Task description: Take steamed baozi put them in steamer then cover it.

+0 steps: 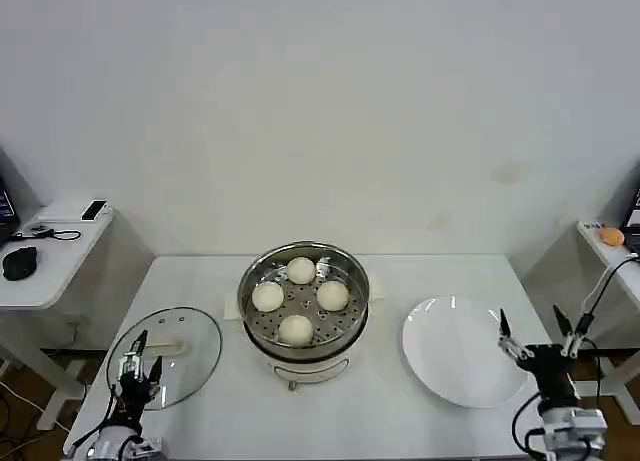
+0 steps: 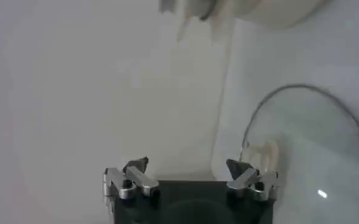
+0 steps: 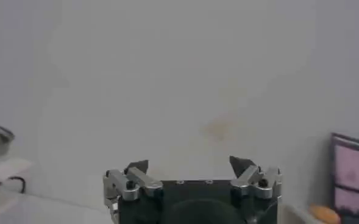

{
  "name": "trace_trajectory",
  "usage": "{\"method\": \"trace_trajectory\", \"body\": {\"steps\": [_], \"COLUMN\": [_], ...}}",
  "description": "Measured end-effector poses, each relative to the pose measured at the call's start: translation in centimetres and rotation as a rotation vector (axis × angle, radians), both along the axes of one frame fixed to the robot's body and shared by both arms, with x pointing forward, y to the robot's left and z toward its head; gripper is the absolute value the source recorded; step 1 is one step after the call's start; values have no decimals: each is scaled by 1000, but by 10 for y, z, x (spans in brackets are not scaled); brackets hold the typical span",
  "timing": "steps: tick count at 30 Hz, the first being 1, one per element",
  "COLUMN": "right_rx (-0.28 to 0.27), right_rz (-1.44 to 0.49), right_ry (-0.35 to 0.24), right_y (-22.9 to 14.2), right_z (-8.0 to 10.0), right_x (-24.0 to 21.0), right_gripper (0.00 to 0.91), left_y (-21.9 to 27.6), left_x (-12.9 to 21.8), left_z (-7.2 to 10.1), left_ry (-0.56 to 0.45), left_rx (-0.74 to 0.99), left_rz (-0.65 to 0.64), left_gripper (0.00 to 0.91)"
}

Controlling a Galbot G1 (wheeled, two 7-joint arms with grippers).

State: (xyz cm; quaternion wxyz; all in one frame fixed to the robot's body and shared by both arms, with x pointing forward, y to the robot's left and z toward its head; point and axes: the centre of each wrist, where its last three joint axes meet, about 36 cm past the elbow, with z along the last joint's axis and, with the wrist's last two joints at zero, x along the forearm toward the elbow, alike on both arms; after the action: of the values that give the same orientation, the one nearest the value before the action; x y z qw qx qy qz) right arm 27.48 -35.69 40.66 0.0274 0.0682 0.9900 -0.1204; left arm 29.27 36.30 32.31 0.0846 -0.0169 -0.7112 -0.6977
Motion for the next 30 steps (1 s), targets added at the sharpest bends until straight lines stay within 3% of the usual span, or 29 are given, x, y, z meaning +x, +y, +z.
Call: {"method": "trace_trajectory", "body": {"steps": [15, 30], "right_rx": [-1, -1], "right_rz": [-58, -77], "right_ry": [26, 40], "right_y": [-7, -8], "right_z": [-6, -13], "right_x": [-28, -37], "right_gripper": [907, 907], "left_y": [16, 27], "left_x": [37, 71], "left_z": [-26, -34], "left_ry": [53, 67], "left_rx": [103, 141], "left_rz": [-19, 0], "left_gripper": [907, 907]}}
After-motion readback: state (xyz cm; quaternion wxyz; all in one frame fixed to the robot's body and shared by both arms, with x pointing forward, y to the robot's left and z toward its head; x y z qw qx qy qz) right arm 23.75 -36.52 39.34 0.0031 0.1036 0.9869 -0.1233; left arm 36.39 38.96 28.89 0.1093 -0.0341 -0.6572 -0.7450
